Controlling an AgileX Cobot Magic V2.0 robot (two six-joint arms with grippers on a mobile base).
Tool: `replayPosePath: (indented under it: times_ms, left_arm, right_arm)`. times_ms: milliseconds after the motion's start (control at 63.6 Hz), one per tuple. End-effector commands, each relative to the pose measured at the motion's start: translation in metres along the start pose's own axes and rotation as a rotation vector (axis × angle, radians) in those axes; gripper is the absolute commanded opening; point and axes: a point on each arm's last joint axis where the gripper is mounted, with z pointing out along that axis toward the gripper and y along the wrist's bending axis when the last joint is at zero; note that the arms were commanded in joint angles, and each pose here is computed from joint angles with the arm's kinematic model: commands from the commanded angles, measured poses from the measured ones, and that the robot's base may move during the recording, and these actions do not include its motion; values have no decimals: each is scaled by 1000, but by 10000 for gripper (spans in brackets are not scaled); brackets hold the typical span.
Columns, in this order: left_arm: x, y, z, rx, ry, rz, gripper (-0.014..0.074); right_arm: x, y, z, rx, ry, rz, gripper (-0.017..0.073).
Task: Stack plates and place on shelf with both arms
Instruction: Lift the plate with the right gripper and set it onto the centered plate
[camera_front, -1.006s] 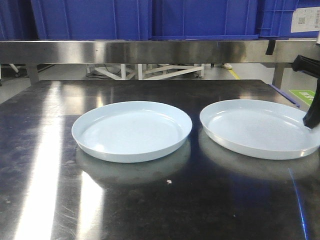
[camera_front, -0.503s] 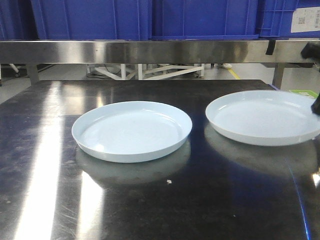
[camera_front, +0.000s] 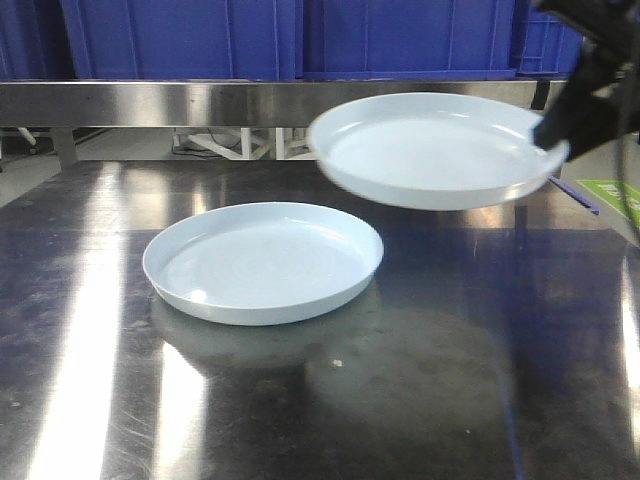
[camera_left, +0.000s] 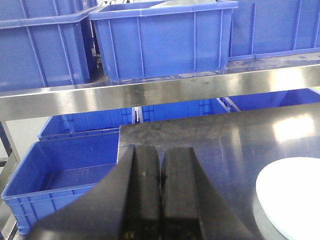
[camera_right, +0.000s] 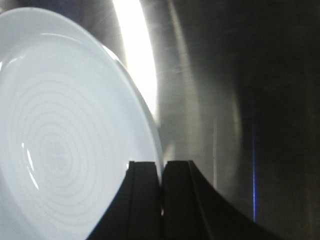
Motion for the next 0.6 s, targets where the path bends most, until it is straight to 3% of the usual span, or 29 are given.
replayPosePath:
  times_ms: [0,79,220,582]
  left_arm:
    - [-18,1,-1,-9,-112,-12,83]
    - [-18,1,-1,-9,-112,-12,83]
    - [-18,1,-1,-9,-112,-12,83]
    - [-18,1,-1,-9,-112,-12,83]
  right_arm:
    - [-5,34,-9,-87,-114,-21,30]
    - [5,53,6,-113,-98,-34,30]
    - [20,69,40,-118,-31,-35,30]
    - [25,81,64,-120,-36,-37,30]
